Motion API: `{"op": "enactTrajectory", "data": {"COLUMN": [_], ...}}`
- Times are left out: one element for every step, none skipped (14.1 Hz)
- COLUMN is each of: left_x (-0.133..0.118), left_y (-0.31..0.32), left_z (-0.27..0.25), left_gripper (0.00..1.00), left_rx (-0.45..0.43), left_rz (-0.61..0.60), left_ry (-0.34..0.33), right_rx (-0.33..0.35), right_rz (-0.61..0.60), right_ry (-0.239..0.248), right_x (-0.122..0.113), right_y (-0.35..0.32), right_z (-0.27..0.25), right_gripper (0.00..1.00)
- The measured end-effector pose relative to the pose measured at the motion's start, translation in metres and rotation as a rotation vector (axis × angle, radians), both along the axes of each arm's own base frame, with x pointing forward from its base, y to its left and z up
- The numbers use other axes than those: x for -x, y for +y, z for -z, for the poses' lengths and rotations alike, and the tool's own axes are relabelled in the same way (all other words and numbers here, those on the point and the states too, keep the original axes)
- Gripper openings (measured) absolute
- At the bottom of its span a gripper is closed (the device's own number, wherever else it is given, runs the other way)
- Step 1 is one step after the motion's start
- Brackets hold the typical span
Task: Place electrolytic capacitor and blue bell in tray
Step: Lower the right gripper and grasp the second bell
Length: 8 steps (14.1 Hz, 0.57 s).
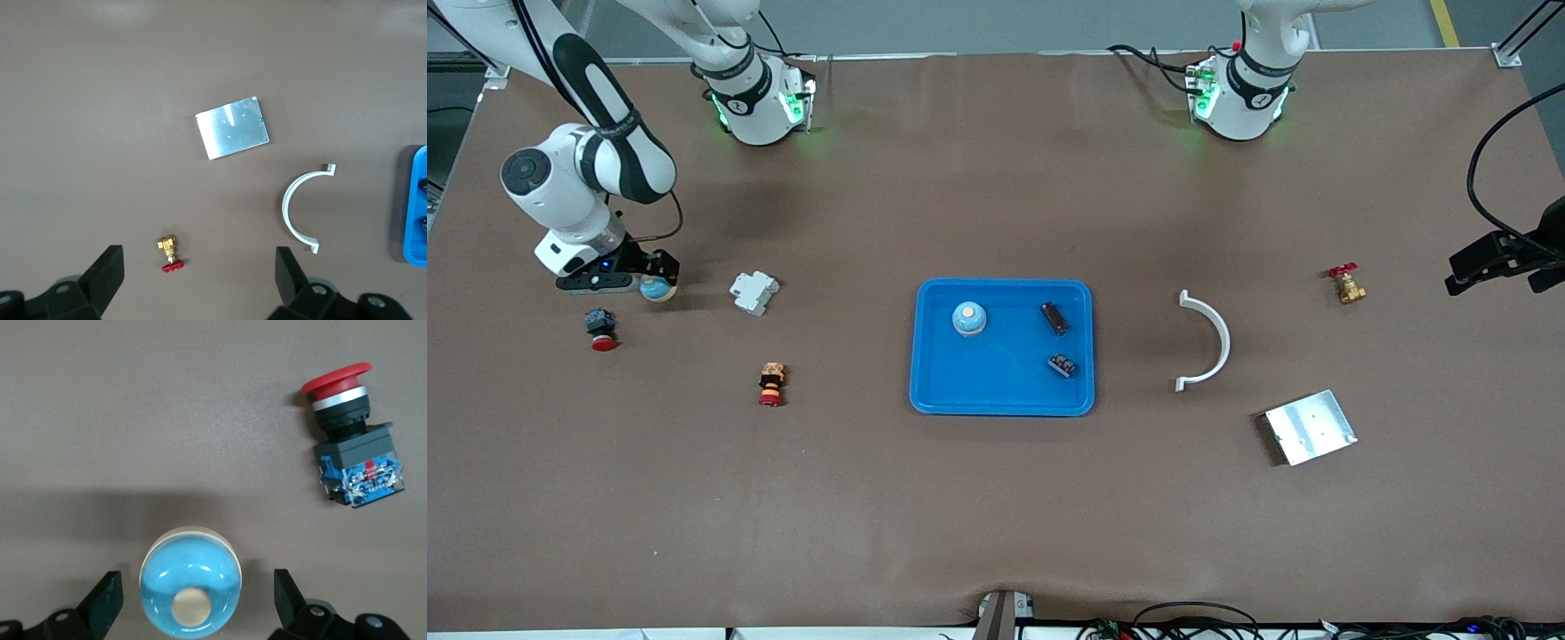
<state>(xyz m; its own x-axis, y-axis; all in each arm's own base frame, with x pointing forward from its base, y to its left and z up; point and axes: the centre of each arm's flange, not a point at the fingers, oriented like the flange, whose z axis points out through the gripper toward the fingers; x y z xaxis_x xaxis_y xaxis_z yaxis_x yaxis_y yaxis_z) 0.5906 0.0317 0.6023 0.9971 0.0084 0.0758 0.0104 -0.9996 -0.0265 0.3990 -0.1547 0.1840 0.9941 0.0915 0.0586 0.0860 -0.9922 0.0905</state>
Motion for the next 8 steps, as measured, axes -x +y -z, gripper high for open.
{"op": "enactTrajectory", "data": {"left_x": [0.0000,0.0000,0.0000,0.0000,0.0000,0.0000,0.0000,0.0000], "left_y": [0.0004,0.0008,0.0010,0.0013,0.0015,0.0015,0.0015,0.0015], "left_z": [0.0001,0.0001,0.0001,0.0001,0.0001,0.0001,0.0001,0.0001], "left_gripper": [1.00,1.00,1.00,1.00,1.00,1.00,1.00,1.00], "left_rx": [0.000,0.000,0.000,0.000,0.000,0.000,0.000,0.000], "left_rz": [-0.001,-0.002,-0.002,-0.003,-0.003,-0.003,-0.003,-0.003], "left_ry": [0.000,0.000,0.000,0.000,0.000,0.000,0.000,0.000], "right_rx": [0.001,0.001,0.001,0.001,0.000,0.000,0.000,0.000], "right_rz": [0.000,-0.001,-0.001,-0.001,-0.001,-0.001,-0.001,-0.002], "right_ry": [0.003,0.007,0.010,0.011,0.012,0.012,0.012,0.012], "right_x": [-0.0017,-0.0027,-0.0034,-0.0036,-0.0035,-0.0035,-0.0035,-0.0036], "right_y": [-0.0009,-0.0014,-0.0018,-0.0018,-0.0018,-0.0018,-0.0018,-0.0017], "right_z": [0.0023,0.0046,0.0063,0.0071,0.0075,0.0076,0.0076,0.0076], "right_gripper": [1.00,1.00,1.00,1.00,1.00,1.00,1.00,1.00]}}
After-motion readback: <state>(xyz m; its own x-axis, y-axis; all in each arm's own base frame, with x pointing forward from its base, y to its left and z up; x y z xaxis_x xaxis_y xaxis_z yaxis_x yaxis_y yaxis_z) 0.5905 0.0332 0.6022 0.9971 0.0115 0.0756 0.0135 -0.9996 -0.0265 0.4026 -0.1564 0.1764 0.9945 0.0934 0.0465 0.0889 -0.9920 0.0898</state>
